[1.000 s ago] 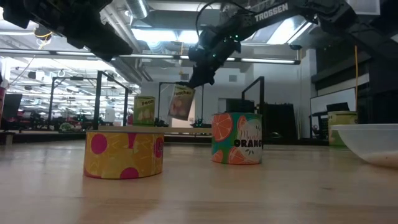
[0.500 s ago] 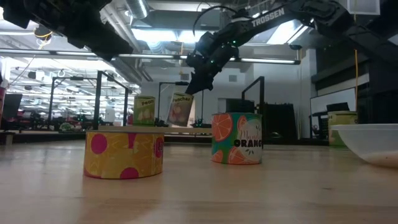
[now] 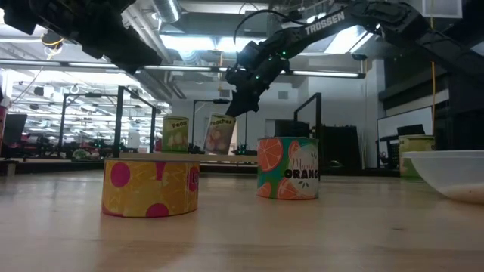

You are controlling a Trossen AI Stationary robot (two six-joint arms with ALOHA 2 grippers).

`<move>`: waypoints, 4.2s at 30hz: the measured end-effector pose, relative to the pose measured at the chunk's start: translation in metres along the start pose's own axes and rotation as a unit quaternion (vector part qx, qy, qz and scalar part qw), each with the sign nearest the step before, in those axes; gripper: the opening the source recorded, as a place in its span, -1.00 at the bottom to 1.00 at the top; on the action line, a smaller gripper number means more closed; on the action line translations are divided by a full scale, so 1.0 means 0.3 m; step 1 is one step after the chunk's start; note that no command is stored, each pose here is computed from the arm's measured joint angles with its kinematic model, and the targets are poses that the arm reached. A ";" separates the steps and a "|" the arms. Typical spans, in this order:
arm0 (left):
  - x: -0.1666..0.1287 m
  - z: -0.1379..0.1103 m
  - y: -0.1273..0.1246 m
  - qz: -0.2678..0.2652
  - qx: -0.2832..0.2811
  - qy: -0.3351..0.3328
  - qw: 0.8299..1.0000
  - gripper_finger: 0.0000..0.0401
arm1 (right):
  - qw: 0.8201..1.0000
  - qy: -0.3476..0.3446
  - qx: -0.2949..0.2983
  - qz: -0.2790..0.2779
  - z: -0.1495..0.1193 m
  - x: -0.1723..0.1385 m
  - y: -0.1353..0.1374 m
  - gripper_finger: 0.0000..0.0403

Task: Pick and place cans onto a shelf
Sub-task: Put the canned peaches on the shelf, then put the canned oranges on the shelf

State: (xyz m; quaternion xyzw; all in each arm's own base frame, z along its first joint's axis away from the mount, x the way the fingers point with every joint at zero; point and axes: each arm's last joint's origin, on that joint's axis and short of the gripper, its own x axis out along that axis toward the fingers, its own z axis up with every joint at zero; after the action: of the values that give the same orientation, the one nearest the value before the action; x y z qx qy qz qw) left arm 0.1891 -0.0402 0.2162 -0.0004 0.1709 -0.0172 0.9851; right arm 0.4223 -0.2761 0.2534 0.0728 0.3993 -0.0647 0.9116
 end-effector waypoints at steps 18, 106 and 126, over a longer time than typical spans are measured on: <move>0.000 0.000 0.000 0.000 0.000 0.000 1.000 -0.66 | 0.999 -0.029 -0.011 -0.011 0.020 -0.001 -0.006 -0.91; 0.000 0.000 0.000 0.000 0.000 0.000 1.000 -0.66 | 1.000 -0.019 -0.009 -0.003 -0.002 0.059 -0.009 -0.53; 0.000 0.000 0.000 0.000 0.000 0.000 1.000 -0.66 | 0.999 -0.015 -0.009 -0.042 0.093 -0.076 0.009 -0.53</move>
State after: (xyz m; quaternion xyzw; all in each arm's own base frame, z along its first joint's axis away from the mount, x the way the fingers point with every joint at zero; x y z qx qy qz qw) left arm 0.1892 -0.0403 0.2163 -0.0005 0.1709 -0.0175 0.9851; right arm 0.4276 -0.2772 0.2890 0.0465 0.3893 -0.1001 0.9145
